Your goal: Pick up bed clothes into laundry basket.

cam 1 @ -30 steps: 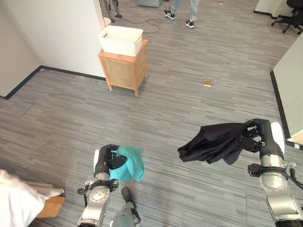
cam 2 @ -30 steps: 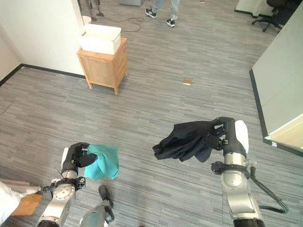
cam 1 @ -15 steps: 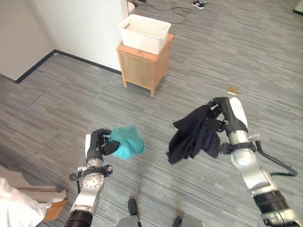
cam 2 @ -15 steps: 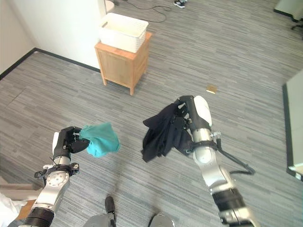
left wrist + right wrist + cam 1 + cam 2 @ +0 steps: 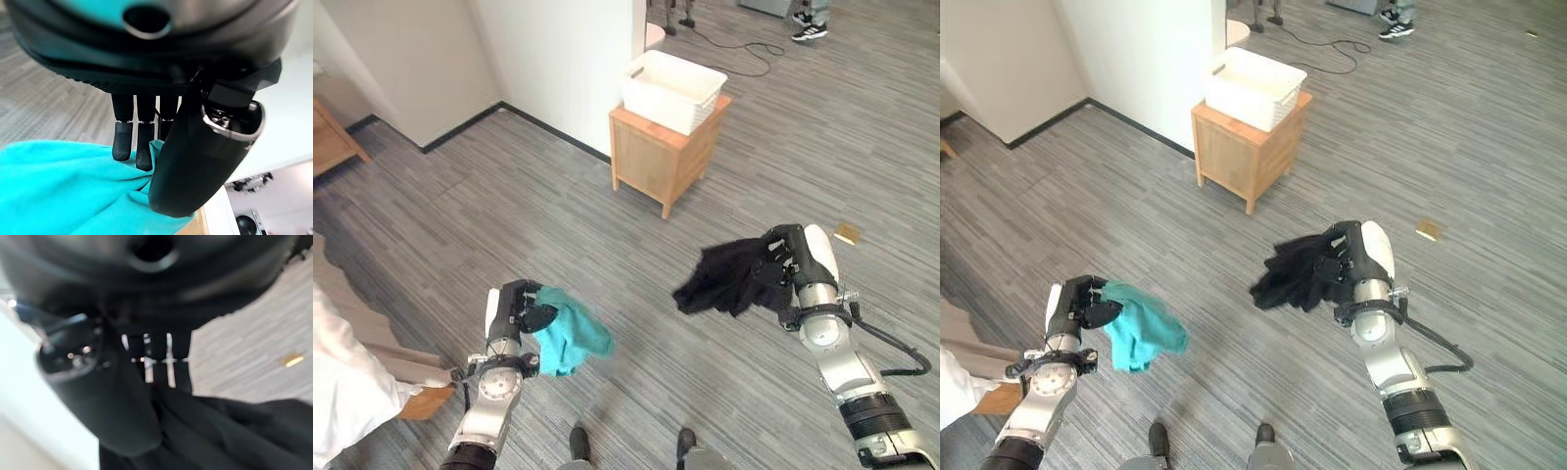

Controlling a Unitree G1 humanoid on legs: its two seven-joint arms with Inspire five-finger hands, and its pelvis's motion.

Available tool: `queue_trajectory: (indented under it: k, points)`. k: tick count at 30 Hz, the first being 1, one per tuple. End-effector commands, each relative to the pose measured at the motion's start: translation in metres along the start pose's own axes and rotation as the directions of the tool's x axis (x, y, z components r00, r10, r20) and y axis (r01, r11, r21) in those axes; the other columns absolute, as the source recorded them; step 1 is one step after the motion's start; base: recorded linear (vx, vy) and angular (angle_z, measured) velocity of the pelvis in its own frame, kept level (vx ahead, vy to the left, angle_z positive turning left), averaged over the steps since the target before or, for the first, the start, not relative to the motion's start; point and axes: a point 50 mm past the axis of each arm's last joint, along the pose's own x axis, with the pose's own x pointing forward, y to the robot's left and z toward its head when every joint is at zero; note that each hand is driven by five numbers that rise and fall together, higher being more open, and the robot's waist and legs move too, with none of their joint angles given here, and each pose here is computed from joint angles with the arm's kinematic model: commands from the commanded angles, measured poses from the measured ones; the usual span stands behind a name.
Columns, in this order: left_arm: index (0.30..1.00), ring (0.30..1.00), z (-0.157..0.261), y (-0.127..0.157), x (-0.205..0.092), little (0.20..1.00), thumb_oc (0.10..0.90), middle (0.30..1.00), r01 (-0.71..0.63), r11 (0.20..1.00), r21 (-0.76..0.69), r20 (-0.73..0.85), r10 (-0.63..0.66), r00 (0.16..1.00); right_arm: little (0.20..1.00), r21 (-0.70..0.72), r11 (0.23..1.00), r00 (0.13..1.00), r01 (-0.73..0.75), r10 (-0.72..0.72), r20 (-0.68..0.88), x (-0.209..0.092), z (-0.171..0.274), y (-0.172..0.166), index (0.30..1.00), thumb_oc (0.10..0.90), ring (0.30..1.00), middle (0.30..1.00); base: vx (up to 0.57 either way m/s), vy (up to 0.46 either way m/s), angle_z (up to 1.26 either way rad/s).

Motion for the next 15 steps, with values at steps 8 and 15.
queue_trajectory:
  k: [8, 15]
  points:
    - [0.3, 0.3, -0.042, 0.005, -0.006, 0.3, 0.4, 0.3, -0.014, 0.985, -0.171, -0.191, -0.019, 0.981, 0.3, 0.279, 0.952, 0.911, -0.129, 0.225, -0.346, -0.06, -0.085, 0.058, 0.3, 0.4, 0.3, 0.3, -0.04, -0.19, 0.02]
    - [0.3, 0.3, 0.003, -0.006, 0.008, 0.3, 0.4, 0.3, 0.053, 0.984, -0.17, 0.012, -0.051, 0.999, 0.3, 0.204, 0.971, 0.977, -0.128, 0.159, -0.141, -0.027, -0.045, 0.038, 0.3, 0.4, 0.3, 0.3, -0.01, -0.178, 0.04]
